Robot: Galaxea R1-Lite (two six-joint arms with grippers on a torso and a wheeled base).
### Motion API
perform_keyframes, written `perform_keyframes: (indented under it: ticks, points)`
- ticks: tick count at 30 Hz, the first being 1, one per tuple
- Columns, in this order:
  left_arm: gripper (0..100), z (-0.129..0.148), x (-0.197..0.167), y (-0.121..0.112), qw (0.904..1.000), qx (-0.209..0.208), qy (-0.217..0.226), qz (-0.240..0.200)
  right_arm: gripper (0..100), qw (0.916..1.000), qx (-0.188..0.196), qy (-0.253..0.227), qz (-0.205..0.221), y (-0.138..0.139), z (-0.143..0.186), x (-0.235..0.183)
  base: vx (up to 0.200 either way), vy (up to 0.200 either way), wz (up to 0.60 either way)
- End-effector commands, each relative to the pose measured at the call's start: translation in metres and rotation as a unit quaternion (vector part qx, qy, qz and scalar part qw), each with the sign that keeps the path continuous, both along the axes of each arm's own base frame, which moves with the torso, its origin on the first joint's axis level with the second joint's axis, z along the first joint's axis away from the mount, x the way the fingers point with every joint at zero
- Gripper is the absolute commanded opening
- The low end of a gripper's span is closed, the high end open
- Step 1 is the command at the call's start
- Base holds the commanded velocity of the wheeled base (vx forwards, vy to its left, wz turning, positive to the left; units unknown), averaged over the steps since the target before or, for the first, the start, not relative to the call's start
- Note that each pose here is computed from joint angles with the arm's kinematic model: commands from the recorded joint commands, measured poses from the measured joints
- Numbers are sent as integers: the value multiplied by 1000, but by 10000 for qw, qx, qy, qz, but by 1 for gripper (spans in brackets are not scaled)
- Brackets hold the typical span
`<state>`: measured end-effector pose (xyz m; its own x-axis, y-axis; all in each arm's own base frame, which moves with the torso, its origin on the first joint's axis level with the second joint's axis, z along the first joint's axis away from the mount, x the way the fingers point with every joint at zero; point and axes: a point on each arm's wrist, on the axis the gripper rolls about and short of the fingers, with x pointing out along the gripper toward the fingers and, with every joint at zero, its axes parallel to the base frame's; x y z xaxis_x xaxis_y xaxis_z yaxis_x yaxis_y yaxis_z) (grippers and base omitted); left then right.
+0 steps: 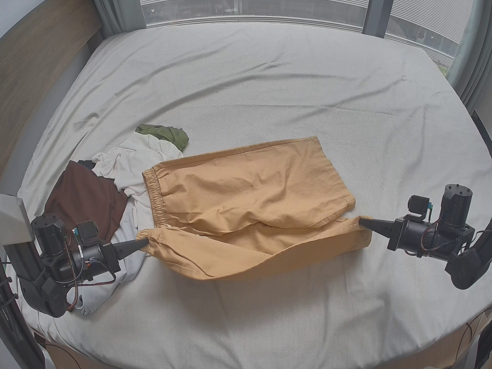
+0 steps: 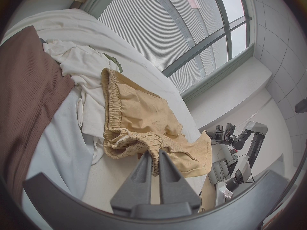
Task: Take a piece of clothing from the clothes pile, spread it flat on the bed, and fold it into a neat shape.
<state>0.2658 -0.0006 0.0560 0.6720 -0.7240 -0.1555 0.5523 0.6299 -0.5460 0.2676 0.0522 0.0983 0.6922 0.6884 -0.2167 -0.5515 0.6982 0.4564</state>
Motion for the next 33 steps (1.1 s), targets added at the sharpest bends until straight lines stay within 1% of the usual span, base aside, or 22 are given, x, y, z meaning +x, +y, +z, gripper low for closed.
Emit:
perform_keyframes:
  ticks: [1, 3, 6, 11, 15, 18, 20, 24, 27, 30, 33]
  points:
    - [0, 5, 0, 1, 10000, -1, -97, 14, 0, 10000, -2, 8, 17, 0, 1, -2, 0, 0, 0]
    - [0, 10, 0, 1, 9999, -102, -103, 37, 0, 10000, 19, -93, 24, 0, 8, -6, 0, 0, 0]
    - [0, 14, 1, 1, 9997, -222, -56, 92, 0, 9999, 82, -100, 62, 2, 13, -13, 0, 0, 0]
    - [0, 14, 5, 1, 9995, -201, -78, 252, 0, 9997, 118, -54, 189, 8, 22, -21, 0, 0, 0]
    - [0, 15, 5, 1, 9994, -196, -86, 274, 0, 9996, 135, -124, 219, 10, 29, -22, 0, 0, 0]
    - [0, 17, 5, 1, 9994, -205, -113, 268, 0, 9994, 177, -223, 207, 10, 34, -17, 0, 0, 0]
    - [0, 17, 5, 0, 9994, -206, -113, 253, 0, 9988, 334, -338, 118, 12, 46, -8, 0, 0, 0]
    - [0, 18, 5, -2, 9994, -228, -116, 241, 0, 9985, 422, -356, 50, 12, 58, 6, 0, 0, 0]
    - [0, 21, 9, -3, 9987, -313, -112, 387, 0, 9987, 412, -311, 25, 13, 66, 15, 0, 0, 0]
    - [0, 25, 15, -3, 9969, -377, -144, 674, 0, 9986, 416, -334, 19, 14, 73, 25, 0, 0, 0]
    - [0, 27, 19, -5, 9956, -430, -159, 818, 0, 9983, 426, -396, -2, 14, 77, 35, 0, 0, 0]
